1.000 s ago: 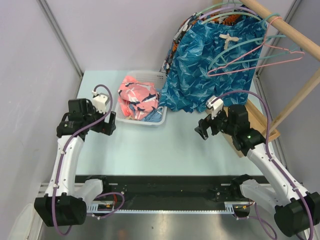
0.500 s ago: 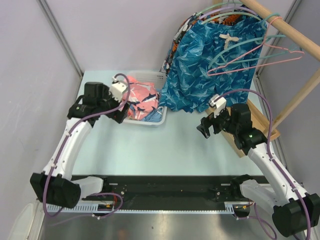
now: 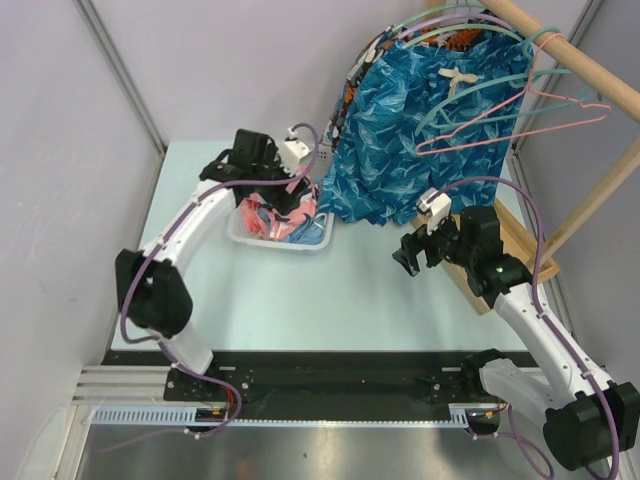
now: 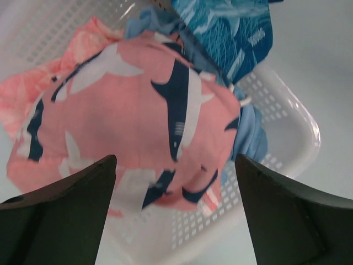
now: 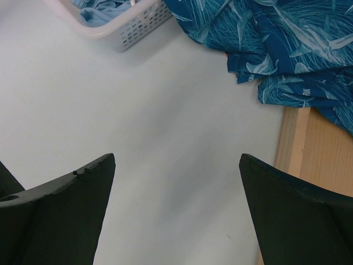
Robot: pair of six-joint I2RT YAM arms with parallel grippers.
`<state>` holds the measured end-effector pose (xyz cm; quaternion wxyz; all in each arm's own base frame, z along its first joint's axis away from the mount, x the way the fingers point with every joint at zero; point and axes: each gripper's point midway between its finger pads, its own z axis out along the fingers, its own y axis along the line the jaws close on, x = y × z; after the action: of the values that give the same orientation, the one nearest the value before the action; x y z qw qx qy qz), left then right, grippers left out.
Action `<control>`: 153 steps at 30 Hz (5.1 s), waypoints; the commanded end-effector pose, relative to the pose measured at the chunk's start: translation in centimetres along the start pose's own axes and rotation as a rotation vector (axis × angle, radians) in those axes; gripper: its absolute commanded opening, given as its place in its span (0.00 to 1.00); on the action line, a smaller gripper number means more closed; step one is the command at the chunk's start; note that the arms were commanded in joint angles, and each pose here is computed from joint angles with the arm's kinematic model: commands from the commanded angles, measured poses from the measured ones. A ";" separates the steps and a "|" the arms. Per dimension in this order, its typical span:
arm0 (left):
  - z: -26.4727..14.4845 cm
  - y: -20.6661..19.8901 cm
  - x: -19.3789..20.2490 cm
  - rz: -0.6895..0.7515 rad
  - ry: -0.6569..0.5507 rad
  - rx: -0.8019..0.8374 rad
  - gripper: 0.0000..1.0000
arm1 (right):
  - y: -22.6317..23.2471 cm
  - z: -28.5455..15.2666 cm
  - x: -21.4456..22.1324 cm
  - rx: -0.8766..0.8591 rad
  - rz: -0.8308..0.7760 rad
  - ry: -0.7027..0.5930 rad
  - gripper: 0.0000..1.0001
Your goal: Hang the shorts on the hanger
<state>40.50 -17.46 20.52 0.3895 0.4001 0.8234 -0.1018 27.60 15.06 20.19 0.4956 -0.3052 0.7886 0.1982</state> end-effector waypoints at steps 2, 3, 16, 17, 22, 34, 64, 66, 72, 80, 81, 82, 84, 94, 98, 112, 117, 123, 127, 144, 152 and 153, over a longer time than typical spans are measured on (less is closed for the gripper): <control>3.8 0.3 -2.1 0.045 -0.013 0.010 0.92 | -0.3 -0.3 -3.1 0.006 -0.026 -0.085 1.00; 4.4 0.5 -2.1 0.047 -0.001 0.001 0.92 | -0.4 -0.3 -3.1 0.011 -0.035 -0.083 1.00; 4.4 2.8 -5.6 0.020 -0.024 -0.073 0.00 | -0.5 -0.4 -3.0 0.014 -0.050 -0.081 0.99; 4.0 3.1 -6.3 0.013 -0.034 -0.084 0.00 | -0.5 -0.4 -3.0 0.012 -0.049 -0.078 1.00; -0.5 5.0 -12.9 -0.014 -0.197 -0.165 0.00 | -0.4 -0.5 -2.8 0.008 -0.047 -0.075 1.00; -14.5 9.3 -25.6 -0.045 -0.637 -0.449 0.00 | 0.3 -0.5 -3.3 -0.008 -0.070 -0.089 1.00; -42.6 -1.6 -28.5 -0.112 -1.232 -0.271 0.00 | 7.6 -3.0 -18.0 -0.067 -0.373 -0.559 1.00; -40.3 -3.4 -27.5 -0.117 -1.163 -0.155 0.00 | 9.1 -3.7 -19.4 -0.103 -0.431 -0.605 1.00; -31.6 -8.4 -23.2 -0.140 -0.883 0.193 0.00 | 14.2 -5.7 -19.9 -0.223 -0.658 -0.663 1.00; -16.5 -16.0 -13.2 -0.151 -0.442 0.599 0.01 | 17.4 -6.8 -14.4 -0.370 -0.881 -0.534 1.00; -15.2 -16.9 -12.0 -0.138 -0.395 0.637 0.01 | 17.6 -6.8 -13.9 -0.386 -0.892 -0.523 1.00; -13.8 -18.2 -10.9 -0.097 -0.357 0.686 0.04 | 17.8 -6.7 -13.3 -0.405 -0.901 -0.502 1.00; -10.6 -19.2 -9.4 -0.112 -0.274 0.743 0.08 | 18.2 -6.6 -12.4 -0.437 -0.945 -0.485 0.99; 1.0 -18.8 -7.6 -0.140 -0.055 0.764 0.12 | 18.8 -4.1 -3.9 -0.621 -1.192 -0.194 0.98; 3.6 -18.0 -8.1 -0.150 -0.025 0.740 0.13 | 18.8 -2.4 -1.5 -0.683 -1.330 -0.124 0.98; -2.0 -17.7 -9.2 -0.161 -0.081 0.826 0.72 | 17.3 8.2 5.1 -0.821 -1.700 -0.028 0.92; -7.0 -15.4 -8.5 -0.221 -0.173 0.798 0.73 | 17.1 12.5 4.2 -0.686 -1.753 -0.069 0.59; -11.7 -9.8 -5.3 -0.313 -0.290 0.649 0.73 | 17.0 11.0 -4.3 -0.451 -1.551 -0.249 0.00; -14.7 -8.6 -2.7 -0.283 -0.322 0.546 0.73 | 17.3 7.2 -9.4 -0.401 -1.255 -0.350 0.00; -15.1 -14.0 5.1 0.045 -0.473 0.285 0.86 | 9.1 1.2 -25.4 0.101 -0.310 -0.585 0.00; -14.1 -17.8 3.8 0.184 -0.524 0.197 0.86 | 8.4 2.6 -26.0 0.125 -0.106 -0.562 0.00; -14.0 -17.8 3.4 0.173 -0.530 0.191 0.86 | 8.3 2.7 -26.0 0.138 -0.095 -0.561 0.00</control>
<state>16.04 -19.28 23.78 0.5153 0.4780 0.6470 -0.2954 31.36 30.54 39.26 0.6978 -0.3299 0.6145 0.1633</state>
